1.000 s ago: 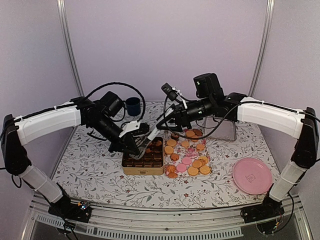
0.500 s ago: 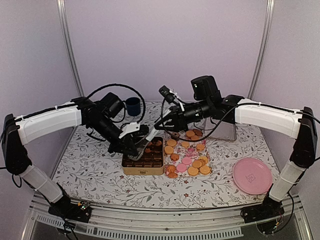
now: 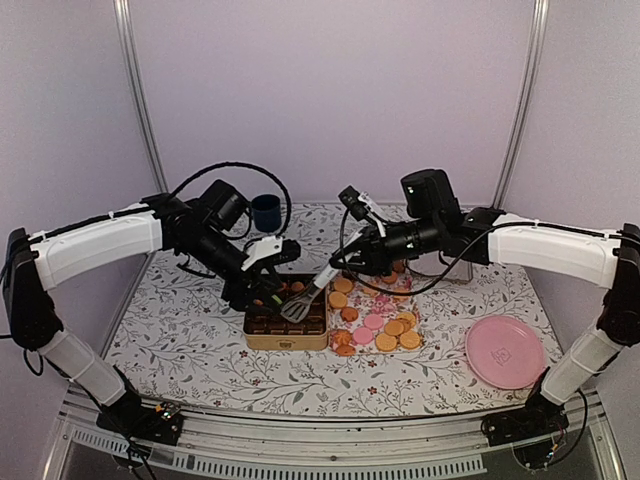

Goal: Pack the cookies
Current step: Pass from the left arm to the right, then pick up the fake cookies from the plate.

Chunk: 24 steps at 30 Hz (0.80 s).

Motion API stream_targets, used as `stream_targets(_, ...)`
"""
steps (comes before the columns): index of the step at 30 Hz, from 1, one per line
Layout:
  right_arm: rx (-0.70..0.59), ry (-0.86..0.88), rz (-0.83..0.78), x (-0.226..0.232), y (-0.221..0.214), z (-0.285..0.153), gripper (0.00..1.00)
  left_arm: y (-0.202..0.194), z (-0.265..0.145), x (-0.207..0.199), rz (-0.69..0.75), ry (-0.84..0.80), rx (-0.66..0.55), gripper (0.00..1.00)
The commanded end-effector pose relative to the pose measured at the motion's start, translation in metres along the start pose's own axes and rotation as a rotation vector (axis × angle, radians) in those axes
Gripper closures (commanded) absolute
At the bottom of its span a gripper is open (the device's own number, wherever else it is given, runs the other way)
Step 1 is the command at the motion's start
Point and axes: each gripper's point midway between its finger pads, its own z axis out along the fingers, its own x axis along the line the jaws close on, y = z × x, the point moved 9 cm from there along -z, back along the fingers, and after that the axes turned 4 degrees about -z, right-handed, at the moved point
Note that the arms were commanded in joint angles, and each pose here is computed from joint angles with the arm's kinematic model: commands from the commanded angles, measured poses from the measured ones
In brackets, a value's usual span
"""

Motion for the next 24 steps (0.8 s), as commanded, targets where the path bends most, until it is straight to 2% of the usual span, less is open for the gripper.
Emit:
stream_targets(1,-0.052,-0.166,0.002,-0.001,0.011,-0.042,0.8,0.004,-0.015,0.006,0.003,0.038,-0.062,0.28)
stream_targets(5,-0.038,-0.351,0.02,-0.012,0.004,-0.068,0.79,0.001,-0.029,0.018,-0.046,0.066,-0.091,0.2)
stream_targets(12,0.0,-0.641,-0.007,-0.031,-0.007,-0.086,0.76,-0.006,-0.041,0.027,-0.093,0.099,-0.115,0.17)
stream_targets(17,0.002,-0.704,-0.006,-0.039,-0.011,-0.084,0.75,-0.016,-0.053,0.041,-0.163,0.165,-0.139,0.11)
stream_targets(24,-0.009,-0.757,-0.011,-0.049,-0.018,-0.079,0.75,-0.045,-0.071,0.055,-0.248,0.224,-0.17,0.1)
